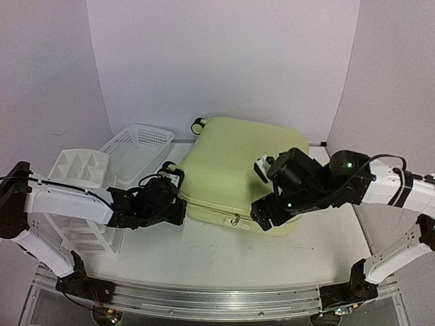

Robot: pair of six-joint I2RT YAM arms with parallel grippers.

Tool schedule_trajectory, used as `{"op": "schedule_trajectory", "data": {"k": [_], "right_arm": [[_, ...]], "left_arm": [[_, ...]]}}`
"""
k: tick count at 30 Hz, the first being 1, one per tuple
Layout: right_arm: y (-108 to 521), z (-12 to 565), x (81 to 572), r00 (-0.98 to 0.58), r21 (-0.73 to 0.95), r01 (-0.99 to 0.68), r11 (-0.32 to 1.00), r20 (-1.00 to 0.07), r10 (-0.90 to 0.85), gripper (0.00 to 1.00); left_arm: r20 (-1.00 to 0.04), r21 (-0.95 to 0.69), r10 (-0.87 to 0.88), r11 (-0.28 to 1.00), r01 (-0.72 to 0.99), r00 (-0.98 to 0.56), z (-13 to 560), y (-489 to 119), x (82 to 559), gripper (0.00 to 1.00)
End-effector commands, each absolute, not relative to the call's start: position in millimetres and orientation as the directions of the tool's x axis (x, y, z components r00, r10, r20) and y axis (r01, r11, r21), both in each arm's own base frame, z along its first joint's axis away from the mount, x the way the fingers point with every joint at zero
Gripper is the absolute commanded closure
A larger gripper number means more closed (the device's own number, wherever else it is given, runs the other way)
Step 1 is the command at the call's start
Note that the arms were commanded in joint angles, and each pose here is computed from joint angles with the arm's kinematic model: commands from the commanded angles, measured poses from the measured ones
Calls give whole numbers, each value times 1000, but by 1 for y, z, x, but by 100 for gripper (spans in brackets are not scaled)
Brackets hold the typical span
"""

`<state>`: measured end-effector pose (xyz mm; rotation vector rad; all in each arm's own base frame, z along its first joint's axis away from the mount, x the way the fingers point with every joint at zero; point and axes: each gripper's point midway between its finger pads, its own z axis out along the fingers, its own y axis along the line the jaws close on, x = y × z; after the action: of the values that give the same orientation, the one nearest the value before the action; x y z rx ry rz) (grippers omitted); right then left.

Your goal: Open, take out, and arrange the luggage

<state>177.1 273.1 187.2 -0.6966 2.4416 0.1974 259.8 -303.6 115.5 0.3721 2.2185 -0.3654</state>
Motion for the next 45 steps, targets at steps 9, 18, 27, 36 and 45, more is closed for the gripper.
{"op": "schedule_trajectory", "data": {"k": [9, 18, 27, 36, 45], "right_arm": [[350, 270, 212, -593, 28, -676, 736, -613, -522, 2], [344, 278, 229, -559, 78, -754, 652, -597, -575, 2], [364, 270, 229, -363, 12, -897, 441, -587, -723, 2], [408, 272, 249, -211, -44, -954, 298, -606, -767, 5], [427, 272, 260, 12, -172, -979, 111, -588, -809, 8]], "left_arm": [[-814, -277, 104, 796, 538, -572, 171, -370, 234, 100], [-903, -296, 59, 635, 714, -426, 209, -435, 204, 100], [-980, 3, 161, 608, 794, -120, 197, -409, 206, 100], [-993, 85, 113, 511, 855, 31, 198, -411, 193, 100], [-989, 93, 144, 499, 862, 23, 178, -419, 194, 100]]}}
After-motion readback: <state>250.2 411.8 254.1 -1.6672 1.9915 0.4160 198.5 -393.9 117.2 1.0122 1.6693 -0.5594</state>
